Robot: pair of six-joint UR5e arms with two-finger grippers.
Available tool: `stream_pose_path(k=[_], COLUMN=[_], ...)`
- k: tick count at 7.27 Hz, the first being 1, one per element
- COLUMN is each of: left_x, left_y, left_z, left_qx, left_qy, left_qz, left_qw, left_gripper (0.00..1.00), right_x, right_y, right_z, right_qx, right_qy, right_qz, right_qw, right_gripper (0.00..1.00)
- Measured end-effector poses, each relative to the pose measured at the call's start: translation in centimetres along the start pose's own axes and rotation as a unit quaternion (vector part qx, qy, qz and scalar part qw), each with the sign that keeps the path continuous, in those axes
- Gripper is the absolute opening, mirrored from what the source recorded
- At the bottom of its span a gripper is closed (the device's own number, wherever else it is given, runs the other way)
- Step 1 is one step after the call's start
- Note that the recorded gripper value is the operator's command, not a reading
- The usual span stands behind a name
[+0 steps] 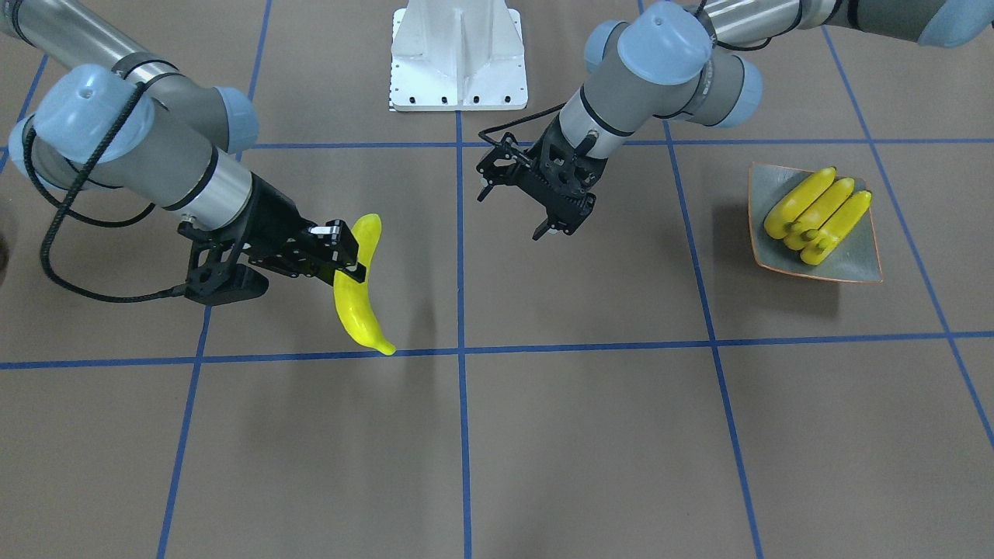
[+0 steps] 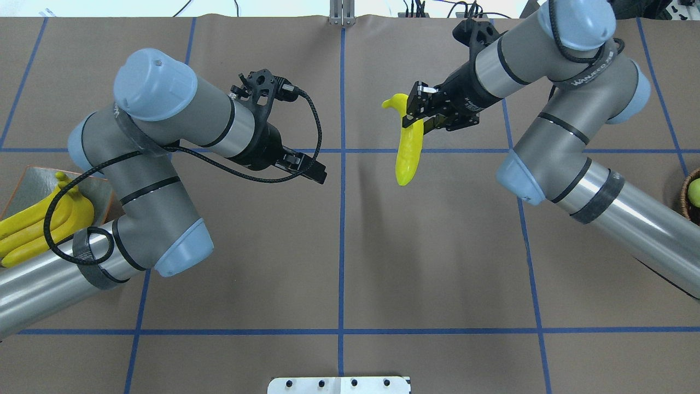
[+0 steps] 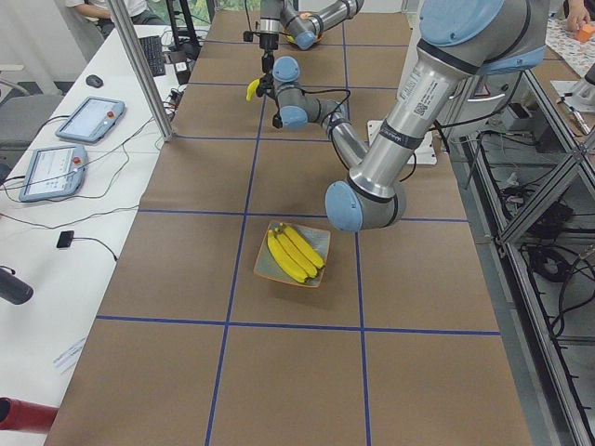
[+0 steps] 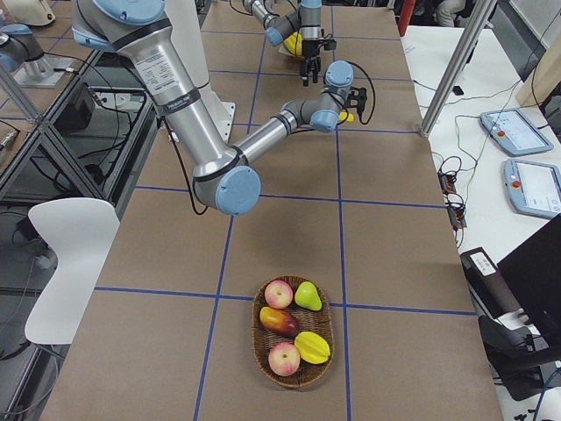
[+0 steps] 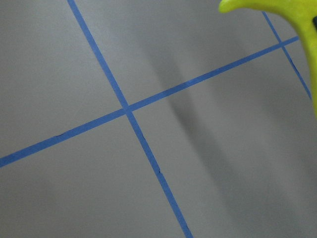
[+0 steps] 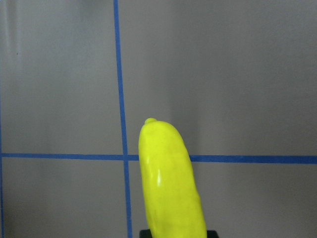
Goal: Transfer all bananas from basket to plate
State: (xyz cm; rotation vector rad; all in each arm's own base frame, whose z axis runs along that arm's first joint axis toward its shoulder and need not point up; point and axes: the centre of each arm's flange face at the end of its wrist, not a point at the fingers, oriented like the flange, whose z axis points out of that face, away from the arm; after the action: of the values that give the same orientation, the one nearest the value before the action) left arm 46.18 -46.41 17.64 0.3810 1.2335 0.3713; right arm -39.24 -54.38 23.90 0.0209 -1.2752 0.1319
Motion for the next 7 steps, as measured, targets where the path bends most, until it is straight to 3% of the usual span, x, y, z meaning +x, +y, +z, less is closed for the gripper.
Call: stream_pose_path(k=[4, 7], left_x=[3.6, 4.2], left_y=[0.5, 0.3], left_z=[0.5, 0.4], left_qx=[0.004, 0.006], left_qy=[0.036, 0.041], left_qz=[-0.012, -0.012], left_qw=[0.9993, 0.9991], left_gripper=[0.97, 0.95], right_x=[-5.7, -7.4], right_y=[2.9, 5.0], right_z=[2.3, 3.4], right_qx=[0.007, 0.016], right_qy=[-0.023, -0.058], right_qz=[0.021, 0.035], right_qw=[0.9995, 0.9975], right_gripper=[0.00, 0.00])
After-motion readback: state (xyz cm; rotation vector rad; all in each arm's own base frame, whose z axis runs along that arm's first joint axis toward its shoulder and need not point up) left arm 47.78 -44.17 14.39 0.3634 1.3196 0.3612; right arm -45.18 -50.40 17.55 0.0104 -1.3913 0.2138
